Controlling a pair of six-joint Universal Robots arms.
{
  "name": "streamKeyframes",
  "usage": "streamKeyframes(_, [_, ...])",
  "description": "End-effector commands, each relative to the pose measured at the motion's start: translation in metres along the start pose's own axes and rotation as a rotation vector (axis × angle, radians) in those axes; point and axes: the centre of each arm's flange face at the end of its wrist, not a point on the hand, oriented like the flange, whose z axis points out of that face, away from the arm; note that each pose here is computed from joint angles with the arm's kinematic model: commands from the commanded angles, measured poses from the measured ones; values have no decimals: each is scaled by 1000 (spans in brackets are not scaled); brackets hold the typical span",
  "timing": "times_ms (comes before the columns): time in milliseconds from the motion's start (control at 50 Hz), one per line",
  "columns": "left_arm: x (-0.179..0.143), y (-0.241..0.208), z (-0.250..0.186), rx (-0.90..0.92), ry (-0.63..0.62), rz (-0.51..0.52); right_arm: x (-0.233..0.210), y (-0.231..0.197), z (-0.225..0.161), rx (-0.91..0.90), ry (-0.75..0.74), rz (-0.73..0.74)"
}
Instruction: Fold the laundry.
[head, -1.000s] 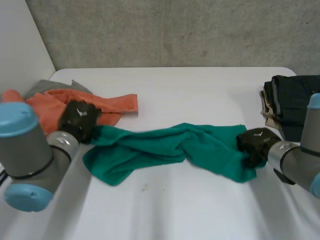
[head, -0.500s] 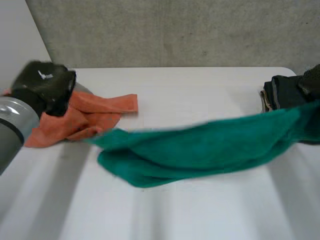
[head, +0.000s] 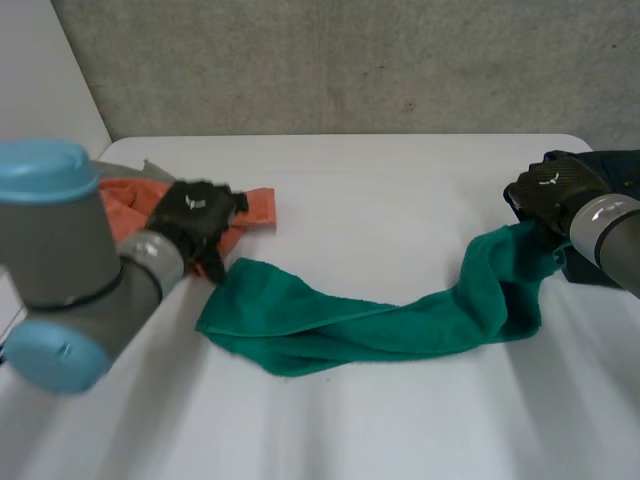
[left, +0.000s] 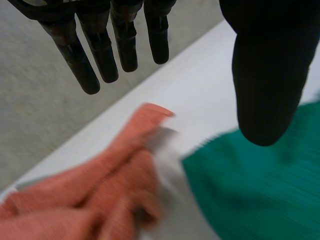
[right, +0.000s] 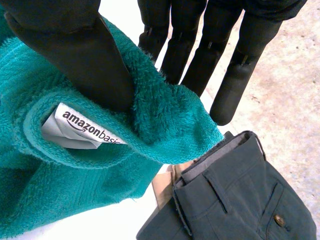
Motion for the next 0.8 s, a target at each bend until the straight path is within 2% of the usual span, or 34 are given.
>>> streamKeyframes(20, [17, 24, -35, -21, 33, 3, 8, 9, 1, 2, 43, 10])
streamKeyframes(100, [24, 38, -35, -45, 50, 8, 3, 16, 0, -18, 29, 15])
streamKeyframes(300, [27, 69, -5, -130, 61, 2, -5, 26, -1, -32, 11, 19])
streamKeyframes(500, [23, 73, 21, -121, 45, 0, -13, 36, -1, -45, 1, 23])
streamKeyframes(800, [21, 66, 37, -109, 45, 5, -16, 38, -2, -54, -8, 23])
